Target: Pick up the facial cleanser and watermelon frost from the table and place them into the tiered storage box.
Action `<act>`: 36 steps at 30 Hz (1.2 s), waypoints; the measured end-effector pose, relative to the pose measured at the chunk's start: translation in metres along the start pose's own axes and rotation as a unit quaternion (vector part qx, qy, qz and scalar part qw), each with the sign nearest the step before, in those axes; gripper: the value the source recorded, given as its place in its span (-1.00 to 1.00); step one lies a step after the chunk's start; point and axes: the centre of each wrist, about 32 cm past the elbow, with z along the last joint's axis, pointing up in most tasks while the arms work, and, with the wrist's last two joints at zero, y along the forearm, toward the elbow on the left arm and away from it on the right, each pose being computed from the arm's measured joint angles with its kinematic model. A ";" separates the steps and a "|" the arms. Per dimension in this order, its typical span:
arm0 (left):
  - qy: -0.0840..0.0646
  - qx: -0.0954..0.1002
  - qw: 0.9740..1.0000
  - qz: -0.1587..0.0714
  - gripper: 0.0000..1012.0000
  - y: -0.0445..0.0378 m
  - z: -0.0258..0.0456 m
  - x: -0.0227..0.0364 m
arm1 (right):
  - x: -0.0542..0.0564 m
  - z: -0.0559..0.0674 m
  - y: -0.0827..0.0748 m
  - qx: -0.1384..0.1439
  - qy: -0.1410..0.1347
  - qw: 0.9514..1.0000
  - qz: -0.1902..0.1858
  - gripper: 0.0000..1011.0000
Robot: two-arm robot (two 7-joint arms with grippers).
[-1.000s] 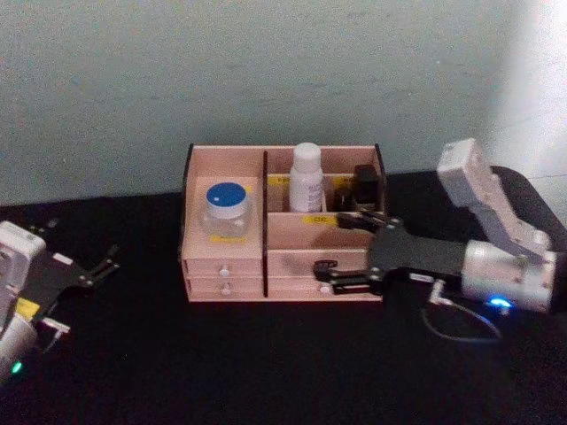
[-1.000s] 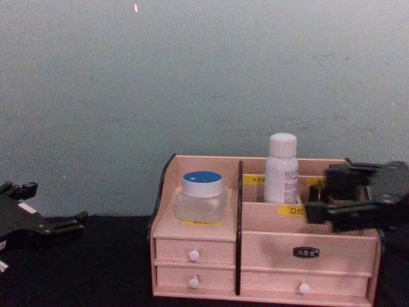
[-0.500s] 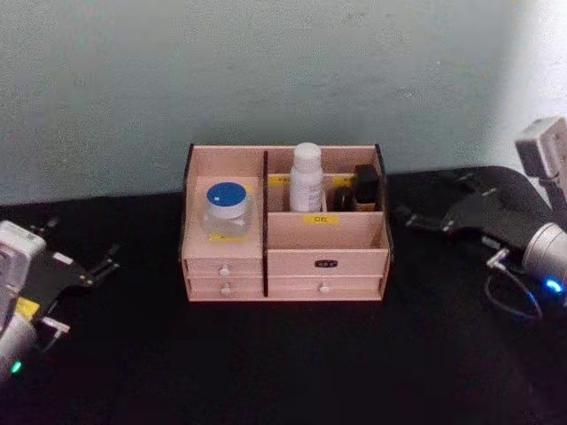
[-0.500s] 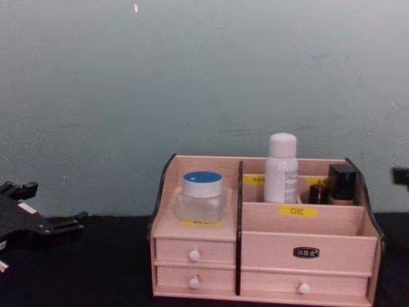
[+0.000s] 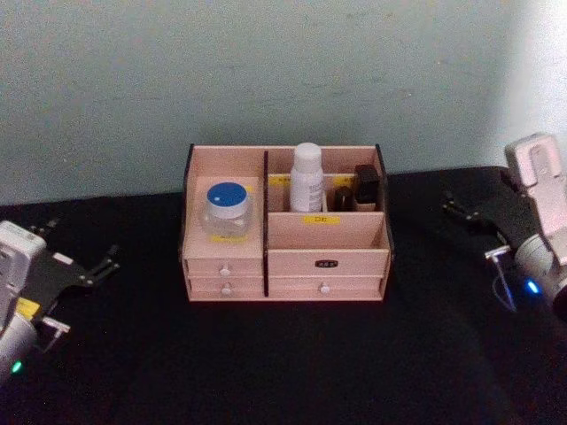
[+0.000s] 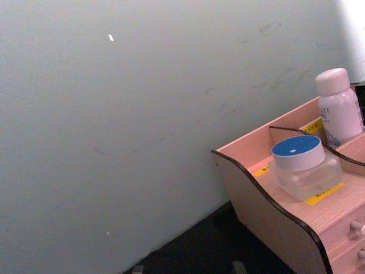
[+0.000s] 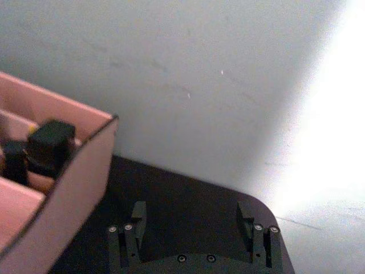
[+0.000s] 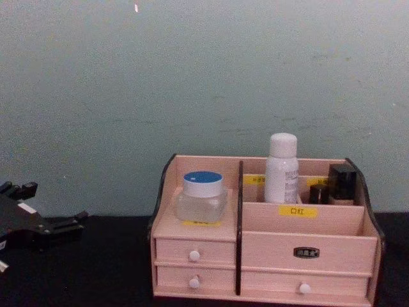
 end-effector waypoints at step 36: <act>0.000 0.000 1.000 0.000 0.98 0.0000 0.0000 0.0000 | -0.024 -0.019 0.011 -0.024 -0.027 0.999 -0.009 0.98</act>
